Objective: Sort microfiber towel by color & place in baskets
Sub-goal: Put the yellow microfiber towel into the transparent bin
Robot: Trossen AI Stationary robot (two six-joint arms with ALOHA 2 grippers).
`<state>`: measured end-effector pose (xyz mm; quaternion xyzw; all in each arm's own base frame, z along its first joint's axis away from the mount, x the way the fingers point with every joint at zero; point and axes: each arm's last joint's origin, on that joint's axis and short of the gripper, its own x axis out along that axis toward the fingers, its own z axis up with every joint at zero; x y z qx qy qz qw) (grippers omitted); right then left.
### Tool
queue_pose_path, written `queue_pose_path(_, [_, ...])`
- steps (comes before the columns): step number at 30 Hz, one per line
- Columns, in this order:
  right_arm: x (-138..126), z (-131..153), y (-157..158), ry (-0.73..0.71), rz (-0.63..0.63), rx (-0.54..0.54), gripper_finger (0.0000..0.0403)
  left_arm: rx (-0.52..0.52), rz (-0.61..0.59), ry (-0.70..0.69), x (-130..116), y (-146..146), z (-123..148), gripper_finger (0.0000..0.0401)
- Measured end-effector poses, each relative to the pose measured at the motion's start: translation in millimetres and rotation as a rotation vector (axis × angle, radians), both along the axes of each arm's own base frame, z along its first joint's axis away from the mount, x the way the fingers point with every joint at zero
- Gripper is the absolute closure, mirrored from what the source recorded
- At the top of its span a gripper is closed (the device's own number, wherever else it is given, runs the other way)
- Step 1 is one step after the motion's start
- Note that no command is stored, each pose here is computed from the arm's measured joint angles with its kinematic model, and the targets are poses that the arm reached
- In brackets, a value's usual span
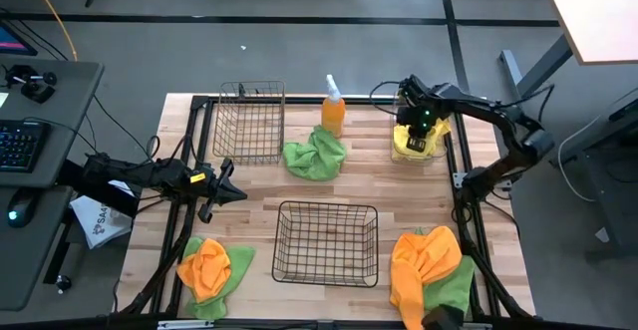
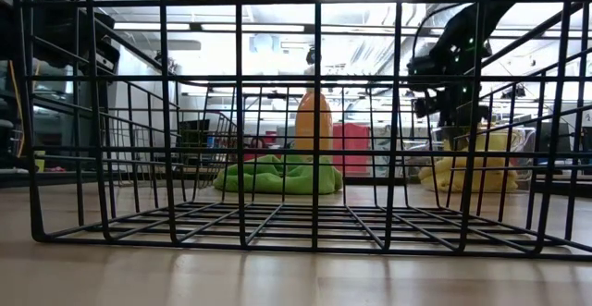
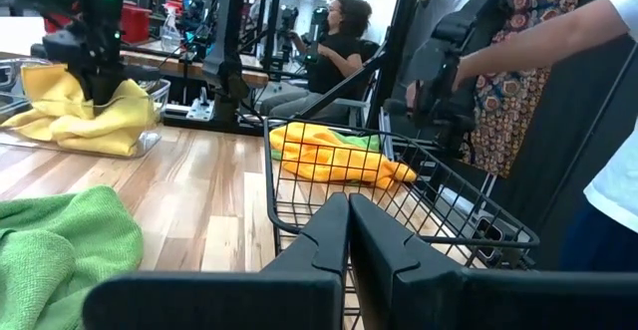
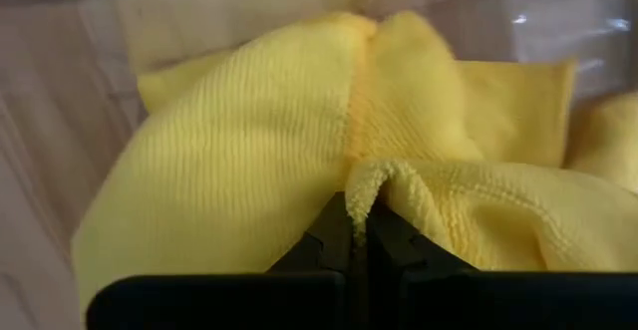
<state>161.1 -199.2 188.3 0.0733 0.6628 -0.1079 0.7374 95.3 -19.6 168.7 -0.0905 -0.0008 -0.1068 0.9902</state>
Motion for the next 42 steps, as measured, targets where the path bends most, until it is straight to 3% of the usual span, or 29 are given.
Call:
queue_pose_path(7, [7.8,-28.6,-9.4,0.032,0.104,0.07,0.0403,0.0,0.0,0.0,0.0,0.0,0.0,0.0401])
queue_pose_path(13, [13.1,-45.6,-14.9,0.032,0.106,0.112,0.0403,0.0,0.0,0.0,0.0,0.0,0.0,0.0401])
queue_pose_path(21, [12.8,-48.2,-14.5,0.042,0.098,0.124,0.0395,0.0,0.001,0.0,0.0,0.0,0.0,0.0401])
queue_pose_path(24, [12.6,-47.8,-14.6,0.052,0.04,0.128,0.0382,0.0,0.0,0.0,0.0,0.0,0.0,0.0401])
queue_pose_path(30, [17.9,-28.7,-21.4,0.085,-0.024,0.154,0.0316,0.0,0.0,0.0,0.0,0.0,0.0,0.0401])
queue_pose_path(42, [33.7,42.4,-41.3,0.061,-0.078,0.123,0.015,0.0,0.0,0.0,0.0,0.0,0.0,0.0401])
